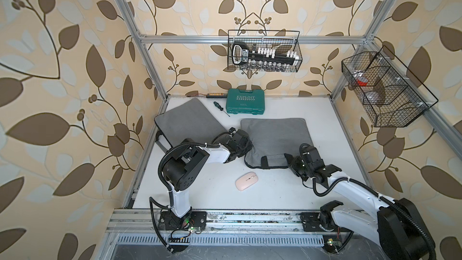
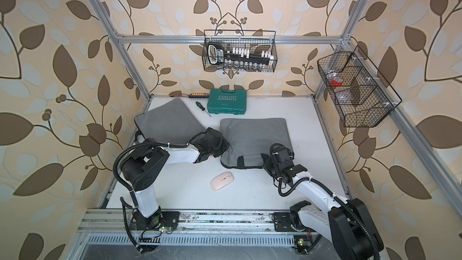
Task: Put the mouse into the laptop bag
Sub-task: Unzip the zipper on the zippered laptop bag.
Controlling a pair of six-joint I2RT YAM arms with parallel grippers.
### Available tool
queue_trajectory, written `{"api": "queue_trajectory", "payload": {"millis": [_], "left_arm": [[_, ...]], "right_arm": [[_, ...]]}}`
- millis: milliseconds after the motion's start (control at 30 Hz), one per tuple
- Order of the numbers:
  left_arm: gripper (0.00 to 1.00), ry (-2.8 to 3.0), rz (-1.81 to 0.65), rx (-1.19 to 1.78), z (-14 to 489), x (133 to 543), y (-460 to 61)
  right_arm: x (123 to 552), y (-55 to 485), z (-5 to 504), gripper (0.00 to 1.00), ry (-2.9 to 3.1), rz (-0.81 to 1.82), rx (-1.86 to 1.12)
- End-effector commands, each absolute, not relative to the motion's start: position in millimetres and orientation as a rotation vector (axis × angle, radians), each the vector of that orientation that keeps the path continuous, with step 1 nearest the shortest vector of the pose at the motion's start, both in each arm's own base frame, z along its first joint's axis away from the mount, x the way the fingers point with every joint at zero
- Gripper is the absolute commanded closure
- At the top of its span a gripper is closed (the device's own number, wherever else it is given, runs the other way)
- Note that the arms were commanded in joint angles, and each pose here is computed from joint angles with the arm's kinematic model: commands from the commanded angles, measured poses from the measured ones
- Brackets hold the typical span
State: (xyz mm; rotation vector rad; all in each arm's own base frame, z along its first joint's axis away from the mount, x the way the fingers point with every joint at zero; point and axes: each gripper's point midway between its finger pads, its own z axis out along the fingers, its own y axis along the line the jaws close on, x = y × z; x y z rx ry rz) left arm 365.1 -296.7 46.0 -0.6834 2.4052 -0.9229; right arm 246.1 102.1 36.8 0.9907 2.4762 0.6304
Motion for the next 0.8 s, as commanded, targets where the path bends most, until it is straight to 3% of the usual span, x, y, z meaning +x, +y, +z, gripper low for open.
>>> {"api": "queue_trajectory", "payload": {"millis": [0,133,267,333,367,467,567,633,667,767], "left_arm": [[1.00,2.416,-0.978,-0.679,49,355,-316],[0.97,2.401,-0.965,-0.705,57,351,-308],[0.47,2.366,-0.980,-0.730,66,340,-294],[0.29,2.370,-0.990,-0.731,67,331,-293],[0.20,2.376,-1.001,-0.725,67,326,-295],[0.10,2.406,-1.037,-0.706,61,309,-309],[0.10,2.429,-1.081,-0.672,54,301,-328],[0.19,2.447,-1.074,-0.663,49,302,-335],[0.29,2.455,-1.072,-0.665,45,302,-338],[0.84,2.457,-1.094,-0.690,38,304,-344]], "right_arm": [[251,141,57,1.00,2.485,0.873,0.889],[268,104,70,1.00,2.426,0.699,0.911],[288,57,82,1.00,2.336,0.684,0.996],[293,44,82,1.00,2.328,0.657,1.016],[294,40,79,1.00,2.331,0.646,1.036],[295,38,72,1.00,2.351,0.674,1.039],[294,46,69,1.00,2.371,0.706,1.007],[289,51,67,1.00,2.389,0.710,0.993],[286,56,67,1.00,2.396,0.717,0.976],[276,71,66,1.00,2.422,0.745,0.929]]}}
